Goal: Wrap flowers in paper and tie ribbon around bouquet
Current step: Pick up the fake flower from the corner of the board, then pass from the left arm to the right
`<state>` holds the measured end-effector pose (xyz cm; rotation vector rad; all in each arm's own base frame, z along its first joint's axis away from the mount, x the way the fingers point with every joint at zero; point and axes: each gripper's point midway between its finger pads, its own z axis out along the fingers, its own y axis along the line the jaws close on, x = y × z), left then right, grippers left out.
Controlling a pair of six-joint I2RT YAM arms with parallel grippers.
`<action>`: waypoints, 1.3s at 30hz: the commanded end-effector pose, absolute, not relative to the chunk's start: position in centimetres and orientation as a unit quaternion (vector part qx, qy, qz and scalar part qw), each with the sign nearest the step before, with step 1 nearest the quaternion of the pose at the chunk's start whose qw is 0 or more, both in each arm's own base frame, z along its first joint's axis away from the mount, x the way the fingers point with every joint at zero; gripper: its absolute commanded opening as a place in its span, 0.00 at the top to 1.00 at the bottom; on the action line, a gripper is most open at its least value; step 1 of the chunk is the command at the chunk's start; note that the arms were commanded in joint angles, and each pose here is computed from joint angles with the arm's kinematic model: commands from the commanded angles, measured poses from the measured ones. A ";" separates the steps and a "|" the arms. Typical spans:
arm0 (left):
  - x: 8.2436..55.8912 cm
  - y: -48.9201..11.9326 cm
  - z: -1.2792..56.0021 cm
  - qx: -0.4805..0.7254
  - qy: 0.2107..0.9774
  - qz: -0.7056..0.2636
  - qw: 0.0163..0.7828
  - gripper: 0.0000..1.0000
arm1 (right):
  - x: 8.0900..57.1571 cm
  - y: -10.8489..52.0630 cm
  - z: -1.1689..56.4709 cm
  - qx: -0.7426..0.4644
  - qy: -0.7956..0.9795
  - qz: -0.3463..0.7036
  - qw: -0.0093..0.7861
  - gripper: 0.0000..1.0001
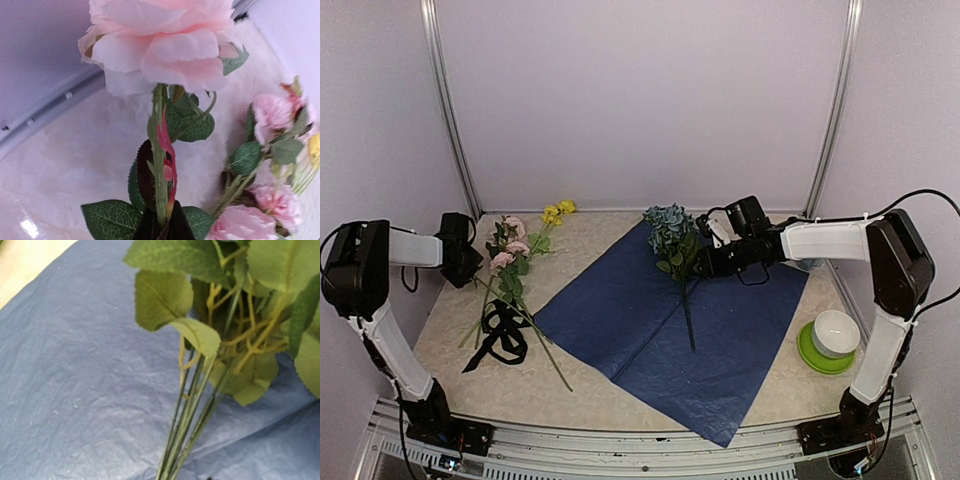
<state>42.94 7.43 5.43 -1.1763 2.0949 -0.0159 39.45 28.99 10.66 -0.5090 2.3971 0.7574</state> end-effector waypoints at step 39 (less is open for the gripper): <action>25.5 -36.8 43.4 0.137 0.477 -0.530 0.687 1.00 | 23.1 43.7 32.0 -0.493 0.545 0.538 0.412 0.62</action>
